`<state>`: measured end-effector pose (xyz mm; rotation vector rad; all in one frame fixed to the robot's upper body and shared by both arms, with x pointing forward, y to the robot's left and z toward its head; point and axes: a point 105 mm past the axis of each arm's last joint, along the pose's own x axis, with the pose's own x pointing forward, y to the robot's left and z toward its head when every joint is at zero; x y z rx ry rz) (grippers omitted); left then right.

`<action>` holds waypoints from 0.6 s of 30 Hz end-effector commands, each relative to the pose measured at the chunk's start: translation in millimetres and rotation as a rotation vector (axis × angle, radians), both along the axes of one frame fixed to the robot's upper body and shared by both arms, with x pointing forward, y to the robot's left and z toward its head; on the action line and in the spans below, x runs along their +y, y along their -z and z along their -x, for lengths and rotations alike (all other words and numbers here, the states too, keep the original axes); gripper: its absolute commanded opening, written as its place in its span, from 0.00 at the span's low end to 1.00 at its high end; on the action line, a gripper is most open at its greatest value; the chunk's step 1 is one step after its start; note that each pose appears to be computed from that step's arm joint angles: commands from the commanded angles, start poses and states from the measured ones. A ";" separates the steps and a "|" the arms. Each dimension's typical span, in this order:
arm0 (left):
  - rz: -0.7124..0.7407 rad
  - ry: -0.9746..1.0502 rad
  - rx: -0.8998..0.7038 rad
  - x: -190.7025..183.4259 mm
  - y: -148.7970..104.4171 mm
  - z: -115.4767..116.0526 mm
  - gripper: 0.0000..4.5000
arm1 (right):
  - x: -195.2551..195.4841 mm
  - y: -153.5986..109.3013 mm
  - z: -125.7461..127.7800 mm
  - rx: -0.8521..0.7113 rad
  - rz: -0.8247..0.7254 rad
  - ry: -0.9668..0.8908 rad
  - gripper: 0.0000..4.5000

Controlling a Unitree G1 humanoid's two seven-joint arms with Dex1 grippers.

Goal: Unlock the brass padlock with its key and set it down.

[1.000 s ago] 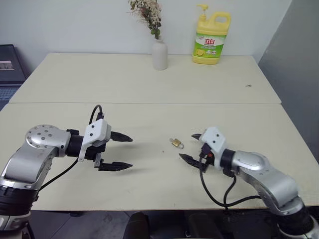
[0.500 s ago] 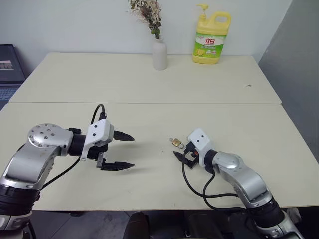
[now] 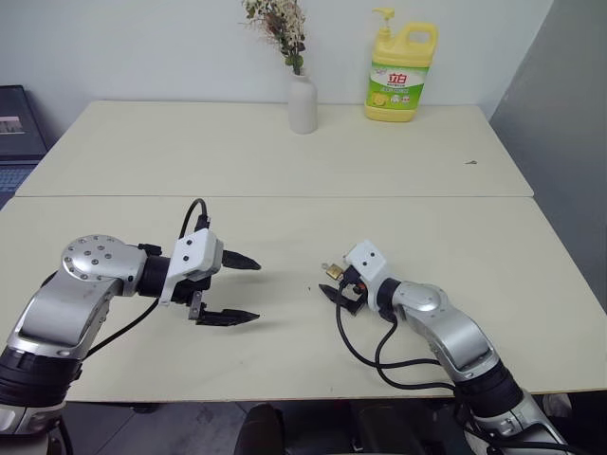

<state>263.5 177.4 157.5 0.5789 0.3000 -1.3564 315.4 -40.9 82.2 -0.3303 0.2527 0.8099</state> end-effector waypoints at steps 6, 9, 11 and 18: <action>-0.003 0.016 -0.027 -1.7 -1.8 -0.7 1.00 | 2.4 4.4 -4.3 0.006 0.019 0.024 0.45; -0.001 0.014 -0.026 -1.6 -1.2 -0.8 1.00 | 1.9 4.7 -4.5 0.001 0.027 0.027 0.22; 0.001 0.009 -0.023 -0.8 -0.3 -1.2 1.00 | 0.3 2.6 -4.5 -0.027 0.048 0.021 0.21; 0.050 -0.046 -0.009 2.1 0.1 -6.5 1.00 | -5.8 -20.2 -1.0 -0.206 0.151 -0.061 0.21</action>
